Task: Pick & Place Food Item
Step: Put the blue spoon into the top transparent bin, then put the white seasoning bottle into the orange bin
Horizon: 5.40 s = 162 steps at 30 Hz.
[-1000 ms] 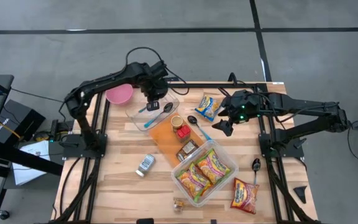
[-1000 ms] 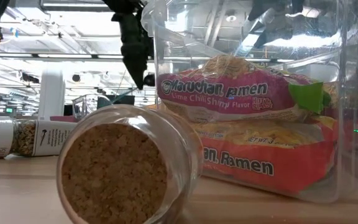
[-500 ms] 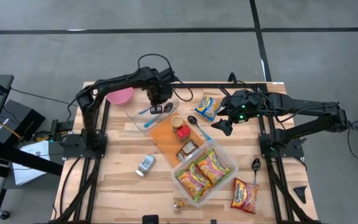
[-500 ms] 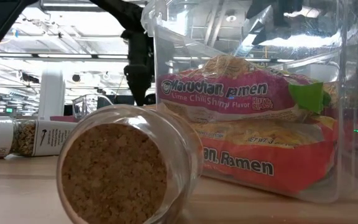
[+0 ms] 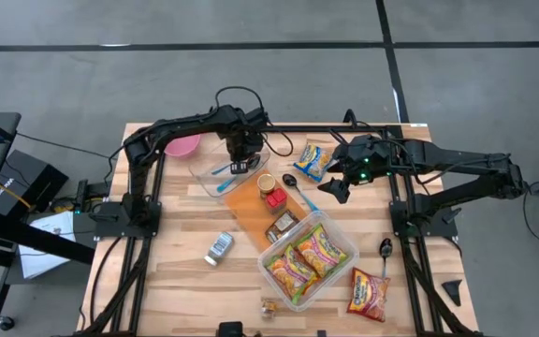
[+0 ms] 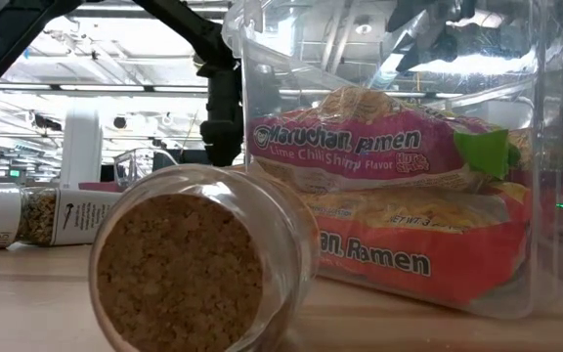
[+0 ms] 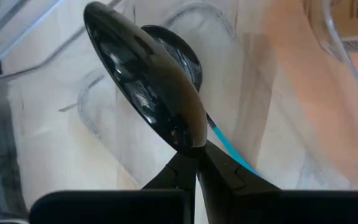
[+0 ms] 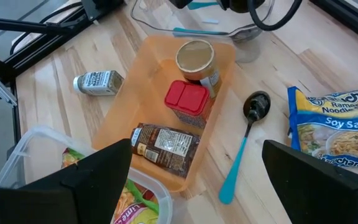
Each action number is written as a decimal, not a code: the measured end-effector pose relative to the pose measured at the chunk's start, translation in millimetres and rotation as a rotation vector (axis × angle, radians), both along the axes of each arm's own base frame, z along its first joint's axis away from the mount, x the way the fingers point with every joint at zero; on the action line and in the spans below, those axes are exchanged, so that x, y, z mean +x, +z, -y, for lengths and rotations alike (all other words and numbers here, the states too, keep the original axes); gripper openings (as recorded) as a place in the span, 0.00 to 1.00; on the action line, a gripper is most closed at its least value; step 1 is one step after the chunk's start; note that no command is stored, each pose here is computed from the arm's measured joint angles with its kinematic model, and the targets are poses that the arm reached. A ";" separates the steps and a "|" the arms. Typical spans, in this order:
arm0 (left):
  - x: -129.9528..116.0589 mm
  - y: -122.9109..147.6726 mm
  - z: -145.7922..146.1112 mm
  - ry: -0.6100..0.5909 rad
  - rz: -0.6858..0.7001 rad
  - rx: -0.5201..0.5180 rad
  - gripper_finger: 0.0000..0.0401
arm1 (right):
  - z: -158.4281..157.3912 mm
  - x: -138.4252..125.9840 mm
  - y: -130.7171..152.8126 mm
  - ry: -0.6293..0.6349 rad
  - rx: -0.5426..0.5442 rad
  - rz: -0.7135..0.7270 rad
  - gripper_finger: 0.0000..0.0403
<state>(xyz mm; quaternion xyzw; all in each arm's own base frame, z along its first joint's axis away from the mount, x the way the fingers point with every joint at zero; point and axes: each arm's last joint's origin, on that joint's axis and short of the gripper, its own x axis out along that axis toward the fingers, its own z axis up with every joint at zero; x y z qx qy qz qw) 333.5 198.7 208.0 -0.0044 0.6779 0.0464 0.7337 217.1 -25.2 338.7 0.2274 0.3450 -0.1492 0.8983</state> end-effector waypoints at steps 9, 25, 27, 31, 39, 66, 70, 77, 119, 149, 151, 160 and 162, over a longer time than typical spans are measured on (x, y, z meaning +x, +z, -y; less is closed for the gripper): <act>-0.6 -0.8 0.4 0.009 -0.007 -0.007 0.01 | 0.0 0.0 0.0 0.002 -0.002 0.000 0.88; -0.4 -0.8 1.0 0.053 -0.012 0.002 0.07 | 0.0 0.0 0.0 0.002 -0.002 0.000 0.88; -0.6 -0.6 0.8 0.054 -0.016 0.011 0.11 | 0.0 0.0 0.0 0.002 -0.002 0.000 0.88; -0.7 -0.6 0.6 0.055 -0.021 0.019 0.19 | 0.0 0.0 0.0 0.002 -0.002 0.000 0.88; -7.4 21.3 4.1 0.055 0.020 0.055 0.28 | 0.0 0.0 0.0 0.002 -0.002 0.000 0.88; -106.3 192.4 152.2 0.258 0.497 -0.015 0.33 | -17.6 0.8 -0.6 0.121 -0.018 -0.010 0.88; -104.3 190.8 166.6 0.248 0.477 -0.014 0.38 | -17.9 0.8 -0.6 0.135 -0.014 -0.010 0.88; -103.1 188.4 173.0 0.287 0.455 -0.035 0.48 | -17.8 0.8 -0.5 0.138 -0.018 -0.010 0.88; -81.8 44.6 281.5 0.615 0.236 -0.295 0.92 | -20.3 1.6 0.3 0.198 0.036 0.007 0.88; -49.0 -66.1 283.7 0.803 0.027 -0.015 0.98 | -21.8 1.3 0.1 0.258 0.048 0.007 0.88; -50.3 -68.5 281.5 0.817 0.023 -0.018 0.97 | -21.8 1.3 0.1 0.259 0.047 0.007 0.88; -47.5 -71.1 275.5 0.837 0.043 -0.051 0.82 | -21.8 1.4 0.1 0.264 0.041 0.008 0.88; -46.8 -71.1 275.1 0.839 0.046 -0.058 0.78 | -21.8 1.4 0.1 0.264 0.041 0.008 0.88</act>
